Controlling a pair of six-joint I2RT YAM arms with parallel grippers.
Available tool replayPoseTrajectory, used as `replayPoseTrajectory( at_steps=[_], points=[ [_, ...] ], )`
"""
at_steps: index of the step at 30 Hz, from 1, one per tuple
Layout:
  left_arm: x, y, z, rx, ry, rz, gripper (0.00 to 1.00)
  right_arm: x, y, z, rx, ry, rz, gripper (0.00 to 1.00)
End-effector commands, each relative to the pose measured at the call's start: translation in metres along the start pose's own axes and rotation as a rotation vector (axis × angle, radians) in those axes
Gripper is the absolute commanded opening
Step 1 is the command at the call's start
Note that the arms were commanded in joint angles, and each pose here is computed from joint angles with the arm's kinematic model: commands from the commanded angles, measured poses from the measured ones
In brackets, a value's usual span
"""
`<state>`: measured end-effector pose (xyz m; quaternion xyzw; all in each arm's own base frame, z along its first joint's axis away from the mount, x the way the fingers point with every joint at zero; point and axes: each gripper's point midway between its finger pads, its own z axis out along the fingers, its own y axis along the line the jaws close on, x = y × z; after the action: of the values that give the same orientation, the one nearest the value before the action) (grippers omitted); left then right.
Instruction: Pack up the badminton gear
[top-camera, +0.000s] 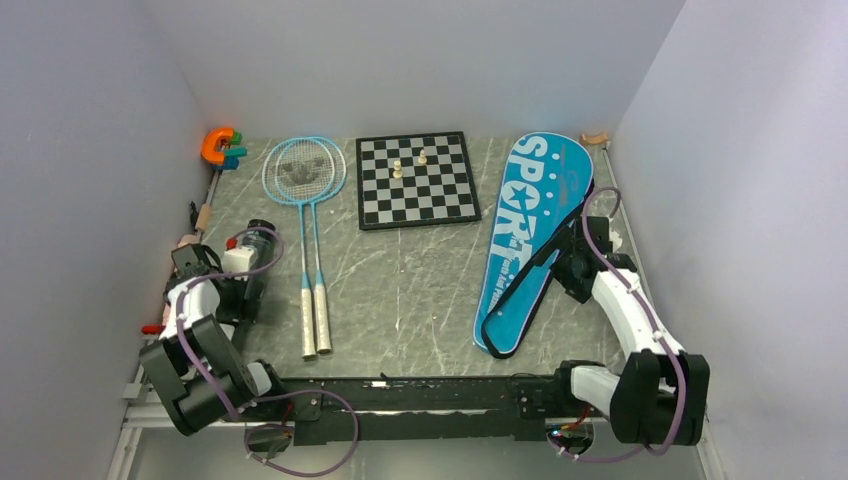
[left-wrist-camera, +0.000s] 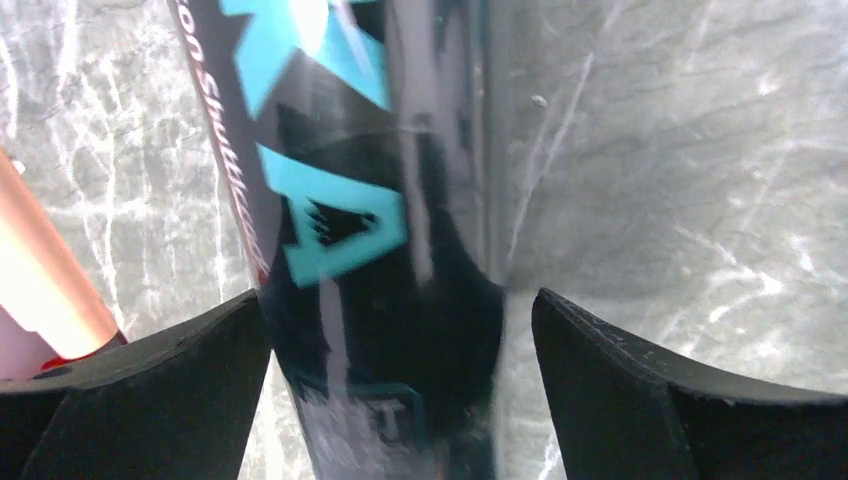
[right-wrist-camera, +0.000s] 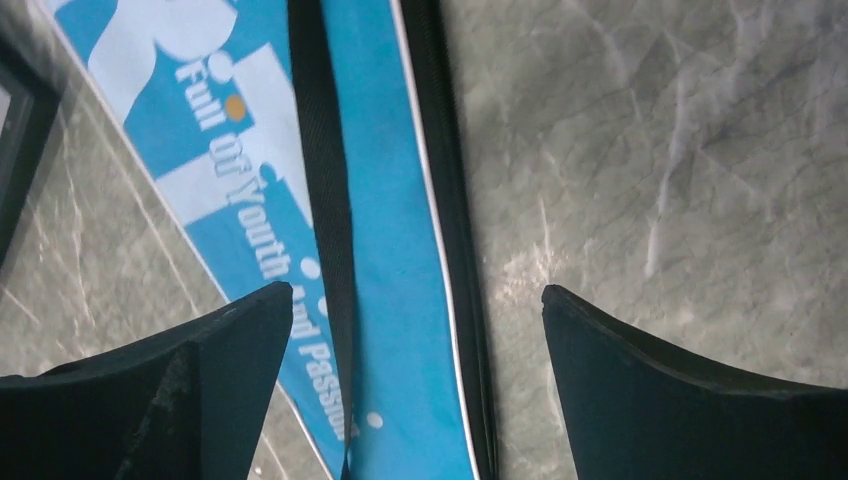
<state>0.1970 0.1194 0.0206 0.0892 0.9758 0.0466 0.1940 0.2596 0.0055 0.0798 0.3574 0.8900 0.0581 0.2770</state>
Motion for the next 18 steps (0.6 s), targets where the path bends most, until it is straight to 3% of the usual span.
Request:
replayPoseTrajectory(
  at_steps=[1,6,10,13,18],
  points=[
    [-0.023,0.003,-0.032,-0.024,-0.095,0.024,0.99,-0.025,0.005,0.018,-0.016,-0.072,0.067,0.97],
    [-0.069,-0.011,-0.102,0.028,-0.286,0.048,0.99,-0.024,0.014,0.040,-0.038,-0.033,0.087,0.81],
    [-0.107,-0.040,-0.164,0.109,-0.472,0.097,0.99,-0.017,0.014,0.055,-0.037,0.001,0.090,0.59],
    [-0.125,-0.069,-0.190,0.179,-0.539,0.162,0.99,-0.014,0.014,0.061,-0.036,0.015,0.091,0.46],
    [-0.149,-0.121,-0.215,0.281,-0.621,0.282,0.99,-0.012,0.012,0.064,-0.025,0.022,0.090,0.39]
  ],
)
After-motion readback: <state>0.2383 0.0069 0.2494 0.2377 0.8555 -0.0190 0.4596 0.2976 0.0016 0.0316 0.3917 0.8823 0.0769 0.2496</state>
